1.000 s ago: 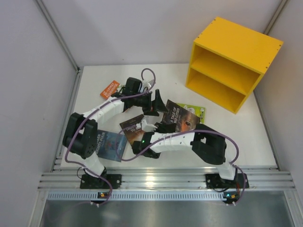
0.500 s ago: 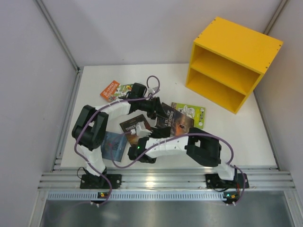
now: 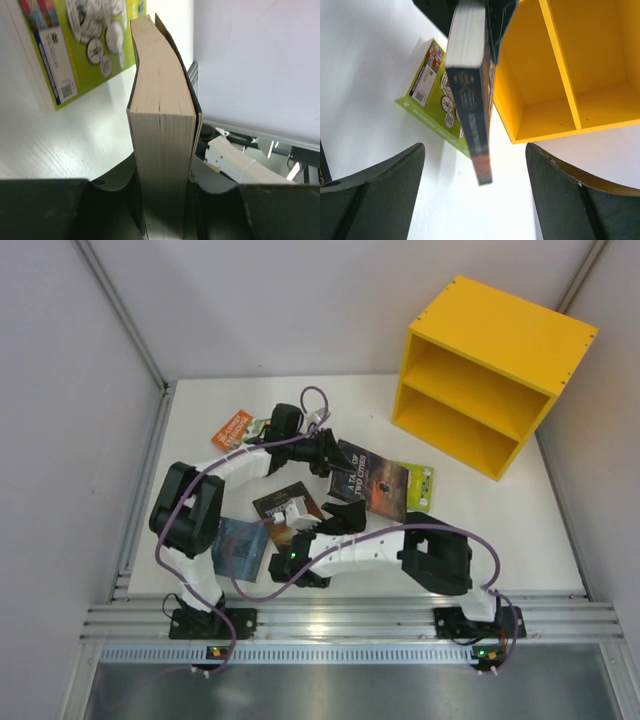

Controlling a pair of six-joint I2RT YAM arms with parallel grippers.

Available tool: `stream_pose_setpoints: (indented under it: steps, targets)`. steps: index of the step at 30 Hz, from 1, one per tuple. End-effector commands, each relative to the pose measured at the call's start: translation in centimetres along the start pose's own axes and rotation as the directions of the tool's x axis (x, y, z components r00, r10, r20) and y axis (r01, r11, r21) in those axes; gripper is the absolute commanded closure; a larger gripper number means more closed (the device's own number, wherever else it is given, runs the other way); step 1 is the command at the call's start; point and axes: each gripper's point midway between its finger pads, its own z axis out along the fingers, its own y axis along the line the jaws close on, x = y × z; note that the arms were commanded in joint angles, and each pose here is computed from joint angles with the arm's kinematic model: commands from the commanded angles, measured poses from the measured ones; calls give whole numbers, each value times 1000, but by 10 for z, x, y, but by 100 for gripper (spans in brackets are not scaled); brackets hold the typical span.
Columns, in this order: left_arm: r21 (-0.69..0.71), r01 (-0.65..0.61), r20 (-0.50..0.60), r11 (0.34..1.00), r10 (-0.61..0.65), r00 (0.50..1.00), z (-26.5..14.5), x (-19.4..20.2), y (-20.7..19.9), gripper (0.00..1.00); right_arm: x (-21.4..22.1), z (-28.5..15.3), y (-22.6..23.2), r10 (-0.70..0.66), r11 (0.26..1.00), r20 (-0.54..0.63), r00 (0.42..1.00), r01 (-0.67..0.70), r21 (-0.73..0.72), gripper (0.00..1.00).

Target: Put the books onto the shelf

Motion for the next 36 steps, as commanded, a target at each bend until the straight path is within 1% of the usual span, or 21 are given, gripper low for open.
stream_pose_setpoints:
  steps: [1, 8, 11, 13, 14, 15, 17, 18, 19, 21, 22, 25, 27, 29, 30, 31, 32, 33, 34, 35, 36]
  targets:
    - [217, -269, 163, 938, 237, 958, -45, -35, -120, 100, -24, -17, -54, 94, 996, 64, 994, -94, 0, 18]
    - [248, -336, 263, 909, 271, 926, -78, -64, -150, 100, -25, -28, -62, 285, 948, -48, 957, -289, -135, 15]
    - [245, -368, 289, 897, 295, 911, -90, -69, -156, 100, -30, -32, -55, 401, 867, -122, 908, -419, -271, 14]
    - [238, -387, 304, 891, 310, 901, -98, -68, -160, 100, -34, -32, -33, 496, 739, -226, 838, -544, -397, 12]
    - [228, -394, 313, 890, 316, 896, -101, -71, -158, 100, -41, -34, -50, 565, 654, -250, 787, -611, -445, 12]
    - [224, -390, 310, 893, 315, 897, -102, -70, -157, 100, -60, -45, -45, 630, 503, -313, 711, -680, -533, 11]
    - [226, -402, 304, 887, 328, 894, -105, -65, -158, 100, -56, -38, -68, 719, 312, -393, 573, -771, -555, 8]
    - [229, -409, 300, 884, 335, 893, -106, -63, -159, 100, -77, -50, -74, 754, 130, -447, 482, -776, -617, 6]
    - [237, -418, 289, 877, 347, 892, -108, -58, -161, 100, -64, -41, -90, 787, 16, -492, 373, -809, -588, 4]
    - [235, -434, 271, 870, 370, 889, -108, -51, -159, 100, -63, -44, -97, 791, -177, -559, 248, -782, -598, 3]
    - [232, -416, 245, 879, 362, 900, -108, -46, -155, 100, -58, -35, -127, 815, -273, -566, 125, -779, -565, 3]
    - [231, -455, 218, 860, 410, 886, -110, -32, -149, 100, -40, -22, -157, 836, -340, -548, 10, -775, -532, 2]
    - [235, -450, 210, 861, 407, 889, -109, -25, -142, 100, -32, -23, -153, 803, -385, -596, -2, -765, -517, 4]
    - [268, -486, 236, 832, 432, 870, -111, -19, -150, 100, -37, -13, -168, 766, -516, -631, -127, -707, -484, 5]
    - [281, -492, 244, 824, 435, 867, -112, -18, -153, 100, -38, -23, -158, 719, -565, -688, -96, -658, -498, 6]
    - [290, -464, 249, 837, 402, 881, -112, -22, -157, 100, -52, -25, -175, 768, -523, -637, -59, -633, -572, 9]
    - [294, -431, 235, 853, 372, 898, -110, -25, -156, 100, -34, -19, -147, 778, -417, -627, 50, -705, -574, 9]
    - [290, -384, 214, 877, 332, 919, -105, -32, -149, 100, -51, -18, -184, 860, -293, -504, 79, -733, -614, 9]
    - [293, -358, 206, 886, 308, 929, -106, -37, -157, 100, -45, -4, -175, 886, -35, -374, 272, -767, -641, 9]
    - [294, -333, 197, 896, 284, 938, -105, -39, -157, 100, -24, 15, -181, 884, 177, -279, 374, -822, -541, 8]
    - [294, -316, 196, 902, 266, 944, -105, -42, -158, 100, -41, 8, -197, 874, 262, -202, 443, -778, -571, 8]
